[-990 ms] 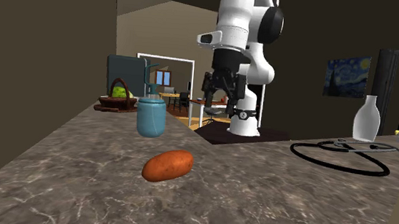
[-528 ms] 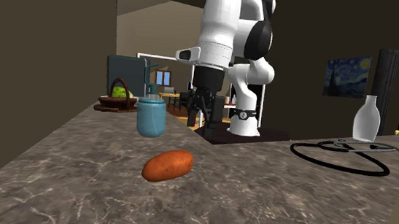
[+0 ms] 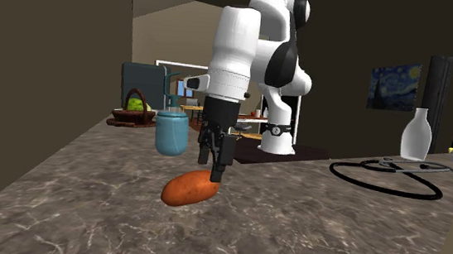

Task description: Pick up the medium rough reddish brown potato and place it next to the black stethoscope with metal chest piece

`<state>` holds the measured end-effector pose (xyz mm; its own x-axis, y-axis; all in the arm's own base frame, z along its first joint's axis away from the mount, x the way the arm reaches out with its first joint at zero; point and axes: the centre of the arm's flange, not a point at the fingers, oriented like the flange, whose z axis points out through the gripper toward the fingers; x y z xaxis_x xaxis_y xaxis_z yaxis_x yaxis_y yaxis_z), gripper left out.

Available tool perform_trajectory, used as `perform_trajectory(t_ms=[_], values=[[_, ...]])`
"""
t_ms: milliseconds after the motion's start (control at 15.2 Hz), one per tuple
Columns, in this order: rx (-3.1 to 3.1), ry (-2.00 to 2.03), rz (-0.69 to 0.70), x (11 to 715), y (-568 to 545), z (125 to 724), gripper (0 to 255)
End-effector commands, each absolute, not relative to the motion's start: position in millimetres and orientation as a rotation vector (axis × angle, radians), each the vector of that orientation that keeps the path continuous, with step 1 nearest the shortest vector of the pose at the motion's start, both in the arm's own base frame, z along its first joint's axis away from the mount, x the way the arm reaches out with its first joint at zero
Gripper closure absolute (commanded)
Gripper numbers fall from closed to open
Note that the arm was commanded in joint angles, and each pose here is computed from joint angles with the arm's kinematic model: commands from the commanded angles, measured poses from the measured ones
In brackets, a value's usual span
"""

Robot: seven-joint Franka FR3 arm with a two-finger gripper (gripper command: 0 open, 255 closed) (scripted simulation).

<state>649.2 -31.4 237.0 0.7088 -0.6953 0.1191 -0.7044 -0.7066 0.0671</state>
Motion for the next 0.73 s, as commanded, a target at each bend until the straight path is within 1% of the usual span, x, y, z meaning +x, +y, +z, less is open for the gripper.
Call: perform_trajectory(t_ms=[0, 132, 594, 660], values=[[2.803, -1.153, 0.130, 649.9, -31.8, 226.3, 0], [2.803, -1.153, 0.130, 650.1, -32.9, 218.1, 0], [2.803, -1.153, 0.129, 650.2, -32.9, 218.1, 0], [2.803, -1.153, 0.129, 650.2, -32.9, 218.1, 255]])
